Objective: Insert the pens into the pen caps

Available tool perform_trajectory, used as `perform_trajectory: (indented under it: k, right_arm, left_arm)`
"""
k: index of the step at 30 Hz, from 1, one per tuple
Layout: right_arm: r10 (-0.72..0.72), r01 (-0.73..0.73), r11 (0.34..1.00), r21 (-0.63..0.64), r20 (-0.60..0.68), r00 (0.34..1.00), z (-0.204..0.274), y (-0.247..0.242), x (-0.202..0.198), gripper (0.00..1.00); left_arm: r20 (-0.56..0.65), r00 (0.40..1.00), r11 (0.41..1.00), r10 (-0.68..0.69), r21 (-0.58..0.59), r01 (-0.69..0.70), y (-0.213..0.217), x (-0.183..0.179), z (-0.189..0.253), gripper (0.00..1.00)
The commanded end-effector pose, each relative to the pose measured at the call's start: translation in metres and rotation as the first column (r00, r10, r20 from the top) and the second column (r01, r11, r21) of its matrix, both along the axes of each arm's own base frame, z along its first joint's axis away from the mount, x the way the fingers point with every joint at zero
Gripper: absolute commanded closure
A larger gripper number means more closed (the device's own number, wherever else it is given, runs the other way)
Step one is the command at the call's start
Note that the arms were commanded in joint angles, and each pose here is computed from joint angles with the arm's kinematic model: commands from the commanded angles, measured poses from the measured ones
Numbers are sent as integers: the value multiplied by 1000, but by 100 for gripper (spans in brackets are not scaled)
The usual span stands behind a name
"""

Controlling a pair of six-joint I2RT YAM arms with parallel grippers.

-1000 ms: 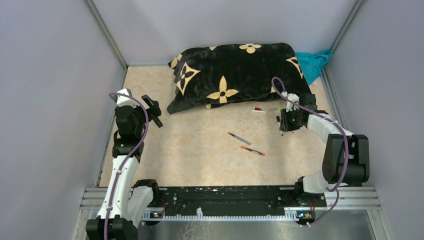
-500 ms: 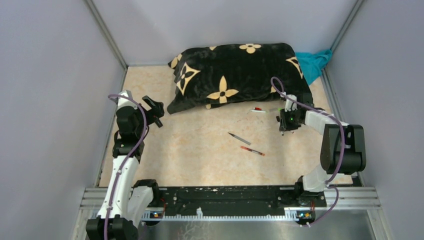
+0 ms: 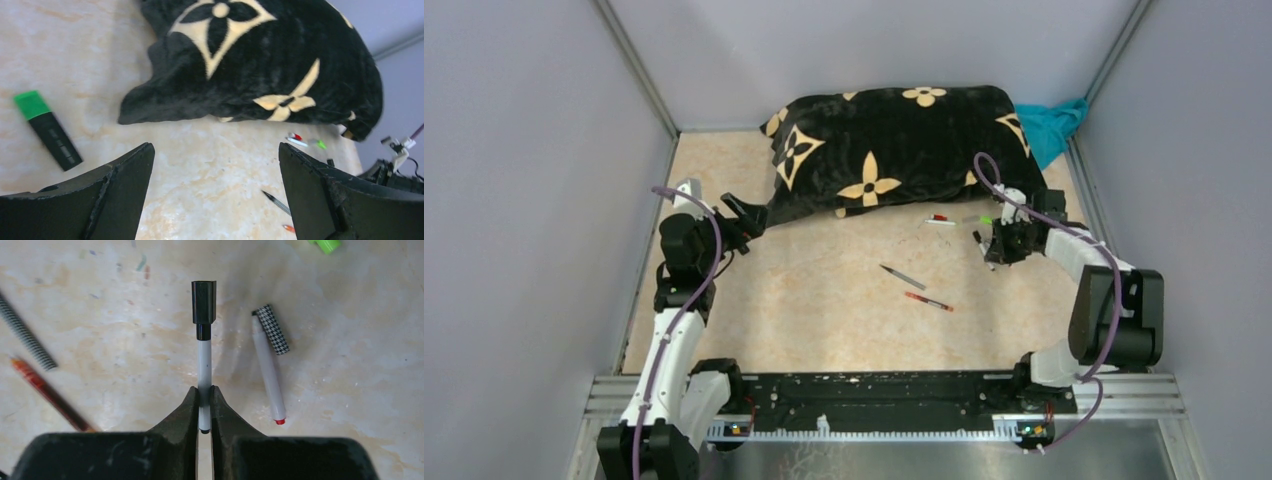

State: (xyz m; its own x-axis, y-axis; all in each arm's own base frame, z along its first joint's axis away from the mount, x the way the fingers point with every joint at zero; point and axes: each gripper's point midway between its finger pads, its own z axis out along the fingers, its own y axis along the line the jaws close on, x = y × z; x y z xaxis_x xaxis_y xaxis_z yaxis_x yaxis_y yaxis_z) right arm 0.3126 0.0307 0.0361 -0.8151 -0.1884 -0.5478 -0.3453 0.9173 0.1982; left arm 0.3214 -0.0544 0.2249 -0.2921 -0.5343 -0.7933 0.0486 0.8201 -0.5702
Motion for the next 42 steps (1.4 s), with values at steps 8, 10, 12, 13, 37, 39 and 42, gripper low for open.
perform_trajectory:
  k: [8,10,12,13,37,39,42]
  right_arm:
    - [390,-491,783,381,315,865,80,79,-44,100]
    - [407,-514,761,395,326,853,83,82,-49,100]
    - [413,-526,751,399,336,846,86,84,-50,100]
    - [413,-526,751,399,337,846,86,84,-50,100]
    - [450,-539,674,505,299,842,119,148,-52,100]
    - [452,-541,666,513,298,840,121,153,-53,100]
    - [452,-543,652,530,303,839,126,157,-52,100]
  left_arm:
    - [155,942,948,-297,-68,310,-52,-15,20,2]
    - [153,940,946,-303,-69,316,-53,-17,19,2]
    - [152,940,945,-306,-74,319,-53,-18,19,2]
    - [151,940,944,-307,-78,320,-53,-19,18,2]
    - [74,802,716,-593,-407,567,-204,-45,-5,19]
    - [71,790,702,-610,-416,579,-218,-45,-4,20]
    - [62,778,683,-626,-436,585,-237,-46,-6,23]
